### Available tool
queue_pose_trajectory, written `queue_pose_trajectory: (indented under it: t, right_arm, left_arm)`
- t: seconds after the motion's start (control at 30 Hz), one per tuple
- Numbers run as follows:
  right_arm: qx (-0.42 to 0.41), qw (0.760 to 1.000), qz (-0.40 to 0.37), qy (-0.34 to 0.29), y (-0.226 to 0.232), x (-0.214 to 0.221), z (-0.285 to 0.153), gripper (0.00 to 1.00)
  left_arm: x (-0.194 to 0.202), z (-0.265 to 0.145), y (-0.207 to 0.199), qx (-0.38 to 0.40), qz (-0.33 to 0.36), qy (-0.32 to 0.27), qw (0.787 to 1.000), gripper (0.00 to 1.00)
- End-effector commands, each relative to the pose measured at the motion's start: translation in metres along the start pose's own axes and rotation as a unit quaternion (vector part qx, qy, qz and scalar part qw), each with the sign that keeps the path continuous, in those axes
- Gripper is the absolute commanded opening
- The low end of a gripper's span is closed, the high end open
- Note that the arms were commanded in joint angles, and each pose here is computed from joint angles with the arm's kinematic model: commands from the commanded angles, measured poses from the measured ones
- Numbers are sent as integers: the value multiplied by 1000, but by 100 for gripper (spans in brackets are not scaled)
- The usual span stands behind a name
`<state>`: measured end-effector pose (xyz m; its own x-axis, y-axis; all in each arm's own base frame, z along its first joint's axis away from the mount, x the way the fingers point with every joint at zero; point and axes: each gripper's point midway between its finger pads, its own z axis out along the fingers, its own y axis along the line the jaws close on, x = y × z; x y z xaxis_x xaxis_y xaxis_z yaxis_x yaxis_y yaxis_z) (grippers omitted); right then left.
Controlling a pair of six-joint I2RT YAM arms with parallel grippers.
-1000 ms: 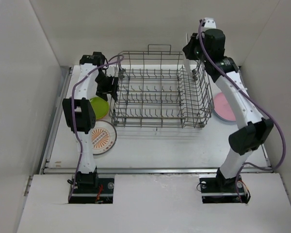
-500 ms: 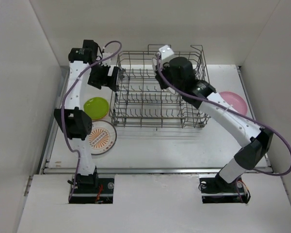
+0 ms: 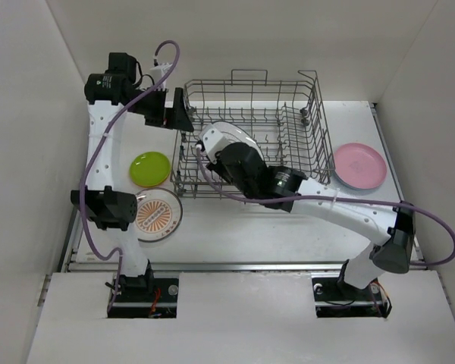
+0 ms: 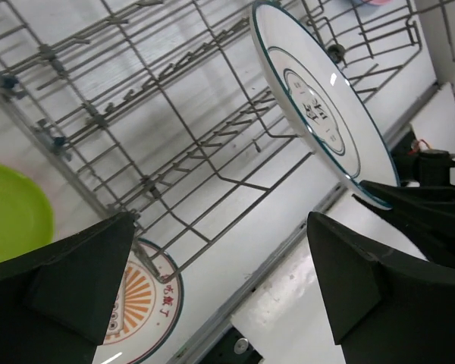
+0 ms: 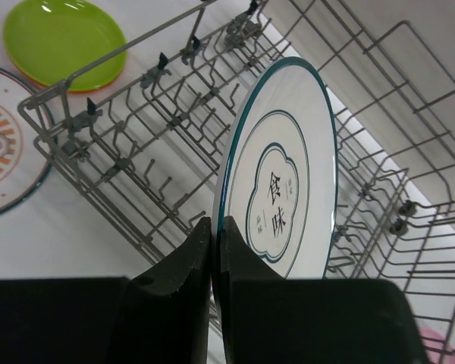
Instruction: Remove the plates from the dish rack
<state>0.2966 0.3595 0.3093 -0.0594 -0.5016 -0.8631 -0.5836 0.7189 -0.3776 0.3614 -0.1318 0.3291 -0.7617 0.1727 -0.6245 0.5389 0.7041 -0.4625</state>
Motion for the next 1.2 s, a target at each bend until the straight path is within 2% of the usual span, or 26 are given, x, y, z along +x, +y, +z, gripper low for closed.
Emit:
queue_pose_trajectory:
  t: [0.0,0.23,0.37,0.5,0.6,0.73,0.87,0.97,1.13,1.17]
  right_arm:
    - [89,995,-17,-34,-14,-21,-3,0]
    - [176,980,-88,2,18,6,14,0]
    - [184,978,-97,8,35,6,19,0]
    - [227,967,-114,31,42,12,30,0]
    - [229,965,-122,30,54,9,30,0]
    - [223,965,-131,32,64,12,33,0]
    - [227,964,-131,34,62,12,32,0]
    - [215,968,-129,25,69,9,32,0]
    - [205,970,-130,22,73,11,35,0]
    - [205,970,-130,22,74,11,35,0]
  left_arm:
    - [14,12,-27,72,-24,33,997,97]
    - [13,30,-29,115,-62,43,990,97]
    - [11,37,-28,132,-71,48,988,97]
    - [37,53,-10,100,-70,109,987,90]
    - [53,65,8,83,-78,149,982,85]
    - [57,73,16,81,-88,161,980,78]
    - [65,76,8,95,-85,179,976,71]
    - [73,78,-2,125,-90,194,969,60]
    - [74,77,-13,158,-106,193,963,18]
    - [74,77,-13,158,-106,193,963,3]
